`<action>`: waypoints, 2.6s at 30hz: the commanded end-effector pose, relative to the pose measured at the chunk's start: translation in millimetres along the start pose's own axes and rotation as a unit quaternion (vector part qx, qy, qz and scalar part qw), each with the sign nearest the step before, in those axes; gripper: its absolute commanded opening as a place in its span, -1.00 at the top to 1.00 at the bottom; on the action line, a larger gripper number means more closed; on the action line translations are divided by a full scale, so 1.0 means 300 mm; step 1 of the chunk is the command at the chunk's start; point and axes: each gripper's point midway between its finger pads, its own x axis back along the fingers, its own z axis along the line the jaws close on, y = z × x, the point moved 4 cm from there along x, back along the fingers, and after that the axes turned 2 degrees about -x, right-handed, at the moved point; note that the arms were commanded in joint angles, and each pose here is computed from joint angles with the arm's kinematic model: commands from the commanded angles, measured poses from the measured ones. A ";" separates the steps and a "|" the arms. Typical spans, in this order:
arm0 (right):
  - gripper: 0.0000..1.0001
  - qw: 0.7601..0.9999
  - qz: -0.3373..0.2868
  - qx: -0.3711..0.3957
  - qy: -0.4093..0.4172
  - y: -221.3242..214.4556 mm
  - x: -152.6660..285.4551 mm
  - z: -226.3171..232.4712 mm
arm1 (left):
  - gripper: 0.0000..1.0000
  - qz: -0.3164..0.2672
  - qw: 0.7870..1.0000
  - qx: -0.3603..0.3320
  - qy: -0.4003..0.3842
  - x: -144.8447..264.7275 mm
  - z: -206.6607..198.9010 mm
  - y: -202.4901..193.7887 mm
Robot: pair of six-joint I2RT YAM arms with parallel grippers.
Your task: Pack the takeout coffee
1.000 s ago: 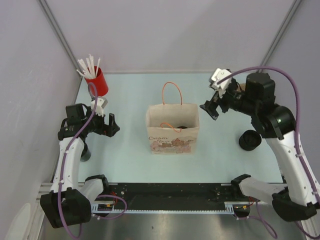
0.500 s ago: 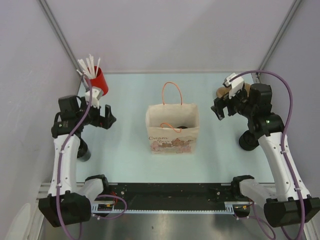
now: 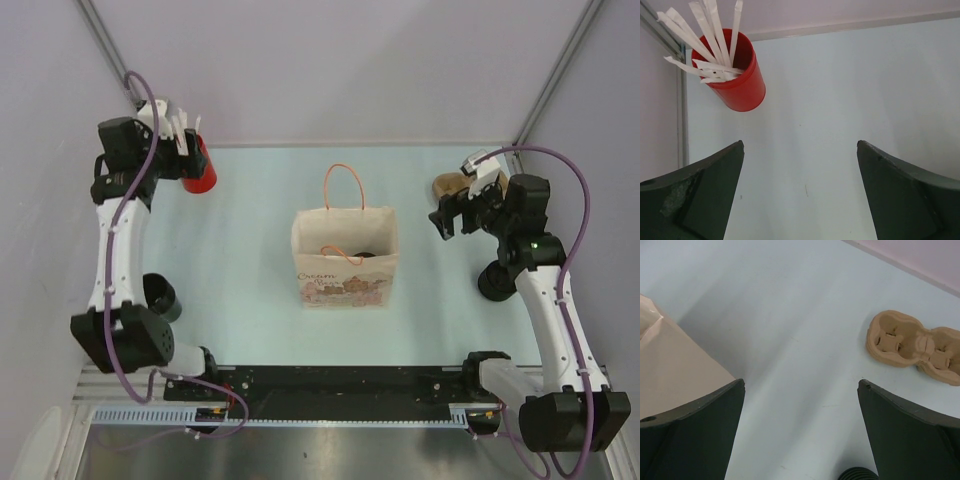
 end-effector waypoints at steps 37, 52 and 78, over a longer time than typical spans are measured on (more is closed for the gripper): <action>-0.99 0.999 -0.003 0.033 0.040 0.001 -0.074 0.075 | -0.99 -0.014 0.987 0.116 0.107 -0.467 0.345 0.058; -0.99 0.998 0.011 0.050 0.042 -0.013 -0.102 0.102 | -0.99 -0.010 0.979 0.159 0.125 -0.487 0.451 -0.001; -1.00 0.998 0.032 0.045 0.028 -0.048 -0.125 0.065 | -0.90 -0.042 0.961 0.237 0.140 -0.531 0.556 -0.082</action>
